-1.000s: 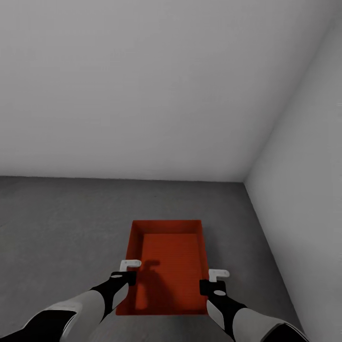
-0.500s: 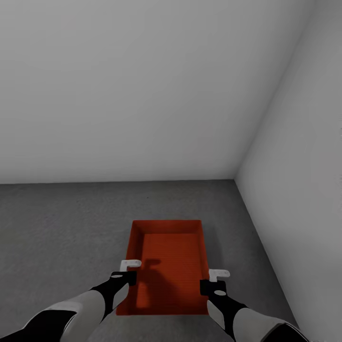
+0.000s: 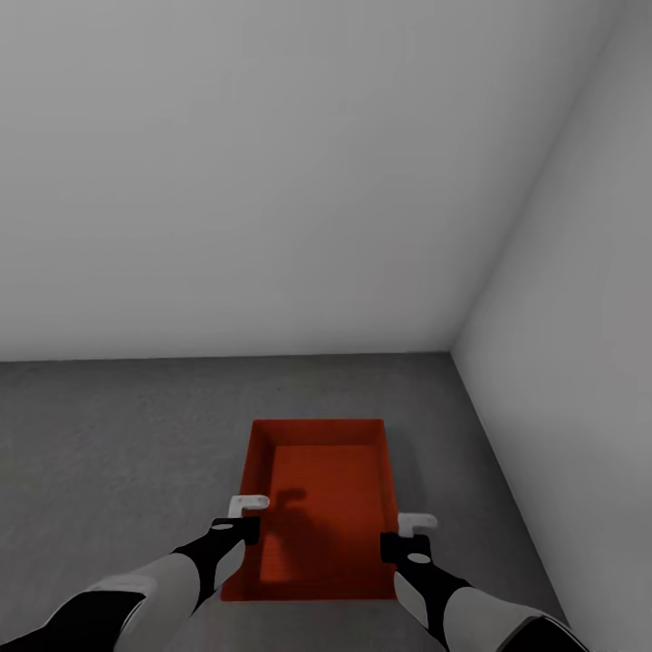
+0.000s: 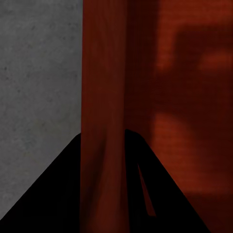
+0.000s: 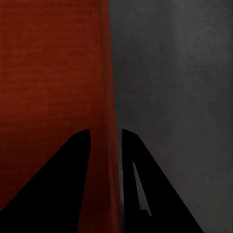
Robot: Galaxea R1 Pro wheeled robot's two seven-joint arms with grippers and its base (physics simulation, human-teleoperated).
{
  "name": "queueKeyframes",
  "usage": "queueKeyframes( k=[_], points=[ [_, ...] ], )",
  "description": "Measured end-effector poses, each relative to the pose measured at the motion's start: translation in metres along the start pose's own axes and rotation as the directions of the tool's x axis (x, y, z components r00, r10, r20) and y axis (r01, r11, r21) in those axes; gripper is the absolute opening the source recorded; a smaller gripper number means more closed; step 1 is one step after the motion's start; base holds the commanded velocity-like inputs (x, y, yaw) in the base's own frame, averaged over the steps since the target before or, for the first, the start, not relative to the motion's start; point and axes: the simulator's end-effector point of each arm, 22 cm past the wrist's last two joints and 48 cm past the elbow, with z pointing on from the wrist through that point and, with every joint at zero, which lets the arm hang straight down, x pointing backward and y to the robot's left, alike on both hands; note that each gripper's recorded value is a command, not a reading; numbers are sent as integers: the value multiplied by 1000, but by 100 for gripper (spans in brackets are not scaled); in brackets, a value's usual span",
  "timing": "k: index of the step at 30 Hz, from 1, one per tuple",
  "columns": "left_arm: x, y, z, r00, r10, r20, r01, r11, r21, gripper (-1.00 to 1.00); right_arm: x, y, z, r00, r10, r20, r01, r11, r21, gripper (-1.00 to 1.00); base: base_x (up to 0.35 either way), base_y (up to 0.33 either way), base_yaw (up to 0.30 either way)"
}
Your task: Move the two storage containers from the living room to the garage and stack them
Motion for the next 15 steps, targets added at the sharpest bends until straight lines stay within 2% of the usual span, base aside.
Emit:
queueKeyframes(
  k=[5,15],
  points=[
    [0,0,0,1000,0,0,0,1000,0,-100,0,0,0,1000,0,-1,0,1000,0,-100,196,0,0],
    [0,0,1,1000,1,-2,-1,1000,0,-100,1,0,0,1000,0,-2,0,1000,0,-100,18,0,0]
  ],
)
